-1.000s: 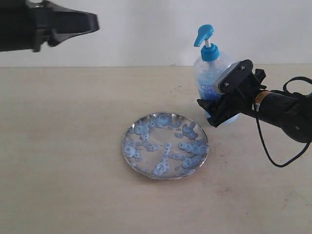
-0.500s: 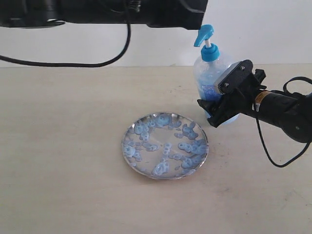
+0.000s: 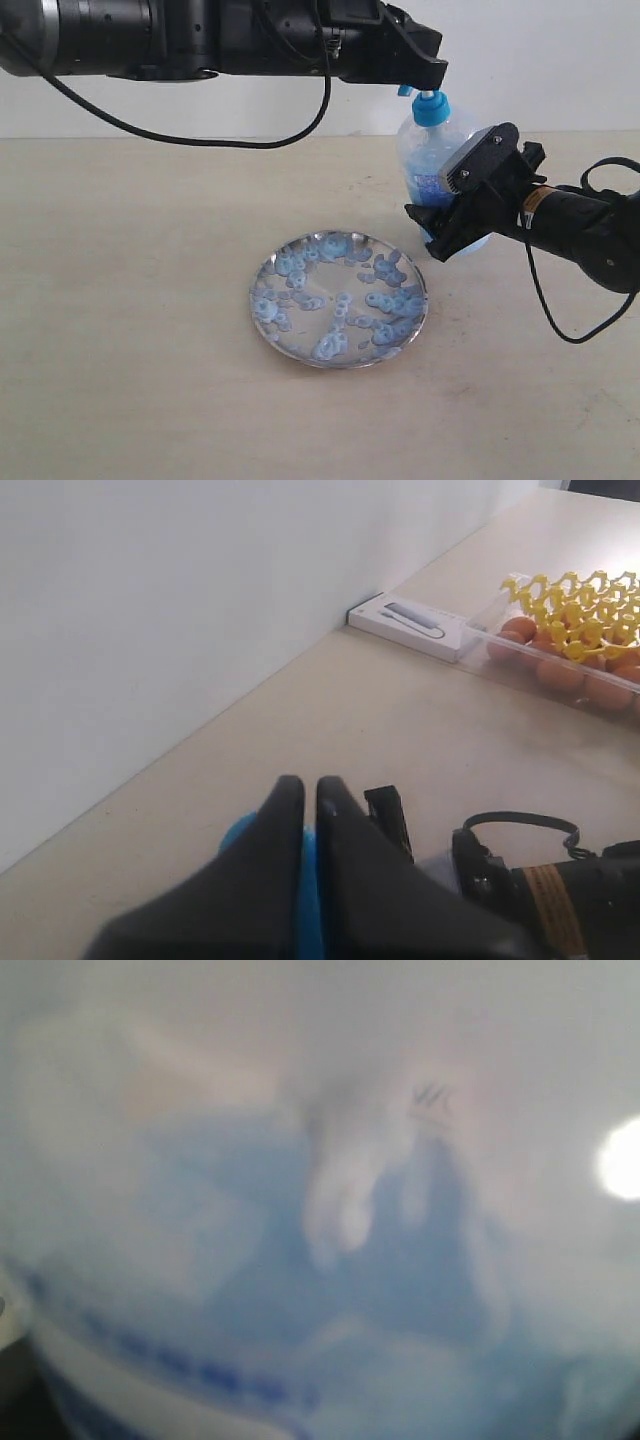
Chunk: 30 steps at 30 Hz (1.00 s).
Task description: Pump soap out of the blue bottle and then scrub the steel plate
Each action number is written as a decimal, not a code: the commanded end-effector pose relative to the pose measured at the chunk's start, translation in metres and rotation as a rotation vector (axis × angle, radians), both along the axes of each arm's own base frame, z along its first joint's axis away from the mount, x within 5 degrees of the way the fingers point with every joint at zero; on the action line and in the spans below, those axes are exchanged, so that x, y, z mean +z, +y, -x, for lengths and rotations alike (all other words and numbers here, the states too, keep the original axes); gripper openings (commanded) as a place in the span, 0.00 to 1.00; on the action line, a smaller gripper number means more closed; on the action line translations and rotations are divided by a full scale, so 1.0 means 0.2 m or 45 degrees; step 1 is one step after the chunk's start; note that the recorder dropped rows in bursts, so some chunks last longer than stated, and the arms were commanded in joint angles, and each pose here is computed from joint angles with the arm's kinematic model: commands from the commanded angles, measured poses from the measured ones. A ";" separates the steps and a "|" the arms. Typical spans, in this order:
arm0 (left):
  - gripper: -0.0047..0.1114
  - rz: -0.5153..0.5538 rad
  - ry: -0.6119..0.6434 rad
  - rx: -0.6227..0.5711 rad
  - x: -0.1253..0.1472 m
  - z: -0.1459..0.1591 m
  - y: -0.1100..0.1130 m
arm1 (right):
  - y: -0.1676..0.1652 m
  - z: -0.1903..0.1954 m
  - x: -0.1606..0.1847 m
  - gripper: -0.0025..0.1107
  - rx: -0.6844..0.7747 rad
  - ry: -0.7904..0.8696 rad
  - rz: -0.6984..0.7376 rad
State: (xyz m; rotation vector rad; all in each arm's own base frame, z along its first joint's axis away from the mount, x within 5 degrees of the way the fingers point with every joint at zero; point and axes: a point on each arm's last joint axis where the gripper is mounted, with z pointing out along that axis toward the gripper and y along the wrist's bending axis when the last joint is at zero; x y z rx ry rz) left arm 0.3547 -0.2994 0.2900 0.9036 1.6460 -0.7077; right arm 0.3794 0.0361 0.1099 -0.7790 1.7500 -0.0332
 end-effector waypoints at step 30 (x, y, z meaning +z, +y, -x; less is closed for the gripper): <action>0.08 -0.064 0.229 -0.045 -0.30 -0.04 -0.08 | -0.01 0.03 -0.06 0.05 -0.003 0.103 0.033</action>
